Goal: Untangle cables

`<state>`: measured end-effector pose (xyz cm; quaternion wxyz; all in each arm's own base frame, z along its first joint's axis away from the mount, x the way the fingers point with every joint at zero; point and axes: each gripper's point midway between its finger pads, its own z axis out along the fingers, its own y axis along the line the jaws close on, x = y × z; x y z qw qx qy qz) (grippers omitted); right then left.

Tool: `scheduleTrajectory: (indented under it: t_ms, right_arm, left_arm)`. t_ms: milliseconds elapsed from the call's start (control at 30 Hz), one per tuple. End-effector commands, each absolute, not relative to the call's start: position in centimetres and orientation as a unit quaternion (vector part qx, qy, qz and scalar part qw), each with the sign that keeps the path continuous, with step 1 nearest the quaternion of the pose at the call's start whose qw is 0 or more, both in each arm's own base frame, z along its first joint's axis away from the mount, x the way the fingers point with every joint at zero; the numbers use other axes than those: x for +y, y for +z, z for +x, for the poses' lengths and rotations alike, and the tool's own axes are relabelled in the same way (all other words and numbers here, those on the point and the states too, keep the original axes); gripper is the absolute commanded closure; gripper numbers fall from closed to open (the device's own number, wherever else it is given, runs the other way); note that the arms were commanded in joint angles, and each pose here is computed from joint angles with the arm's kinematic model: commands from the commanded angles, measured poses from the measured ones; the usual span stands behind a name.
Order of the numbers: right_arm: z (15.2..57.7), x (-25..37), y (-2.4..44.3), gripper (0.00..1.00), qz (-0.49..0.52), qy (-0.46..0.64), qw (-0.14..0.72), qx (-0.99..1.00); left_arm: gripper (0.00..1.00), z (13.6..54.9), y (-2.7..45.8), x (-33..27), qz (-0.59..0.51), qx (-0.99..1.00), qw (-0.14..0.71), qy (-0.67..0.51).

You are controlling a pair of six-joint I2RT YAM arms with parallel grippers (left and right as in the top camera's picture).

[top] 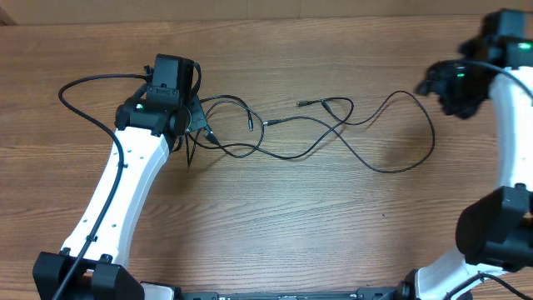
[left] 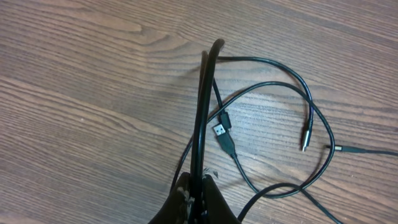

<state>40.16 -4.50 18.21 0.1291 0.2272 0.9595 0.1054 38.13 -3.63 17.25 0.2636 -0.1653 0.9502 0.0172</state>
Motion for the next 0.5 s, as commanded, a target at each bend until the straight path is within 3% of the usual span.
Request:
scheduleTrajectory:
  t_ms: [0, 267, 467]
  right_arm:
    - [40.1, -0.2, 15.5, 0.31, 0.191, 0.133, 0.104, 0.967]
    - [40.6, 1.6, 9.3, 0.30, 0.247, 0.053, 0.126, 0.960]
    - [41.8, 2.5, 6.0, 0.32, 0.277, 0.064, 0.171, 0.944]
  left_arm:
    - [0.96, 38.3, 17.5, -4.0, -0.168, 0.949, 0.268, 0.011]
    - [0.96, 38.3, 17.5, -4.0, -0.168, 0.949, 0.268, 0.011]
    - [0.96, 38.3, 17.5, -4.0, -0.168, 0.949, 0.268, 0.011]
